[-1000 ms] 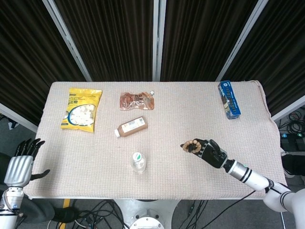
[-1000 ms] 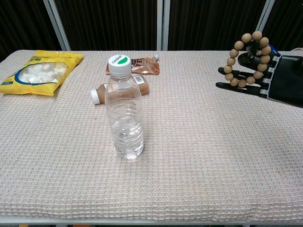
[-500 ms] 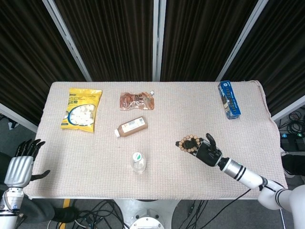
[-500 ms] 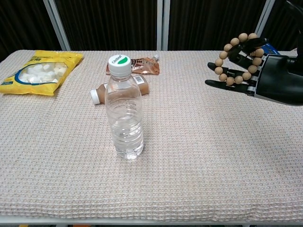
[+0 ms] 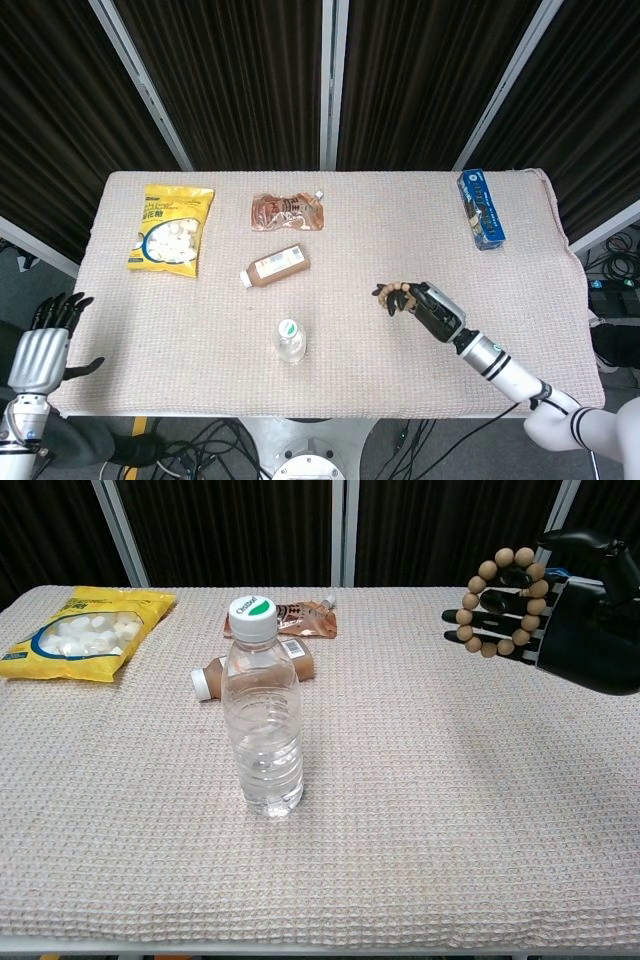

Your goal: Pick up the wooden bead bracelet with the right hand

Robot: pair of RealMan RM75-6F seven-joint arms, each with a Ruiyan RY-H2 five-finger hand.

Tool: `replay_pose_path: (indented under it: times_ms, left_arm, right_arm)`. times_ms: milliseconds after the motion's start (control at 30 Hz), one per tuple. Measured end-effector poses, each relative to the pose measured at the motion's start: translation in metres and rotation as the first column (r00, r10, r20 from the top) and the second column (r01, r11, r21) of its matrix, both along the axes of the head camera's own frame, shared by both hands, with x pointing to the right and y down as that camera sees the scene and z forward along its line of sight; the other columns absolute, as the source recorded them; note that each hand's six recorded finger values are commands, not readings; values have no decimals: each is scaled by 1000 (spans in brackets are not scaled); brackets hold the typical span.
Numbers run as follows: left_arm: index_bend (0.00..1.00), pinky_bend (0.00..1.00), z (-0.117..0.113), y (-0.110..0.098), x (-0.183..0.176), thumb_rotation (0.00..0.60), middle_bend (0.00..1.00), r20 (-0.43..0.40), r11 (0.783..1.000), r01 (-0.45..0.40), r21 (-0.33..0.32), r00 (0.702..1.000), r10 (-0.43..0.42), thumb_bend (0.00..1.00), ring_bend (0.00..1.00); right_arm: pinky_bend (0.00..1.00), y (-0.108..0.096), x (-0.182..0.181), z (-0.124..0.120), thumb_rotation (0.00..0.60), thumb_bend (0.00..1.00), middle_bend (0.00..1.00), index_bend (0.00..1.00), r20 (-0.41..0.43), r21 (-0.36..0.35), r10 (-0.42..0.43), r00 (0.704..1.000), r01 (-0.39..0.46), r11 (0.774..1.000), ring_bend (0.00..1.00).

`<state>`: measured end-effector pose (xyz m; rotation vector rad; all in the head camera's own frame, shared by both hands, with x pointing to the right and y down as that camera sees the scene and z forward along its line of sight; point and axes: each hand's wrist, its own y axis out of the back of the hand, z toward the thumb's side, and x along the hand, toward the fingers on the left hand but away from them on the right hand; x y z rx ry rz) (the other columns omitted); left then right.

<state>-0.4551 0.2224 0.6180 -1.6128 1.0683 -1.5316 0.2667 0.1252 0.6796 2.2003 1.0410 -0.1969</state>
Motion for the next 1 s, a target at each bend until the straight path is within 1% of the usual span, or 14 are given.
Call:
replay_pose_path:
  times_ms: [167, 400, 633, 733, 867, 900, 1000]
  left_arm:
    - [149, 0, 0, 0, 0, 600, 80, 0, 1000, 2, 1, 1000, -2, 0, 0]
    - [149, 0, -1, 0, -1, 600, 81, -2, 1000, 3, 5, 1000, -3, 0, 0]
    - [149, 0, -2, 0, -1, 600, 80, -4, 1000, 5, 11, 1000, -5, 0, 0]
    - [149, 0, -2, 0, -1, 600, 81, -6, 1000, 5, 12, 1000, -5, 0, 0]
    - [149, 0, -1, 0, -1, 600, 80, -8, 1000, 5, 12, 1000, -4, 0, 0]
    - [149, 0, -1, 0, -1, 600, 80, -8, 1000, 4, 11, 1000, -4, 0, 0]
    - [149, 0, -2, 0, -1, 600, 80, -9, 1000, 5, 12, 1000, -5, 0, 0]
  right_arm:
    - [0, 0, 2, -1, 254, 538, 587, 629, -15, 20, 20, 1000, -19, 1000, 230]
    - [0, 1, 2, -3, 255, 611, 593, 651, -20, 37, 22, 1000, -21, 999, 235]
    - [0, 3, 4, -5, 254, 643, 595, 663, -29, 52, 22, 999, -20, 998, 238]
    - [0, 4, 5, -6, 253, 733, 596, 670, -33, 62, 19, 999, -17, 998, 239]
    - [0, 4, 6, -9, 248, 938, 596, 670, -42, 85, 11, 999, -7, 996, 239]
    - [0, 4, 7, -9, 248, 975, 596, 669, -44, 89, 10, 999, -6, 996, 239]
    - [0, 4, 7, -11, 247, 1000, 595, 659, -52, 106, 3, 999, 2, 994, 238]
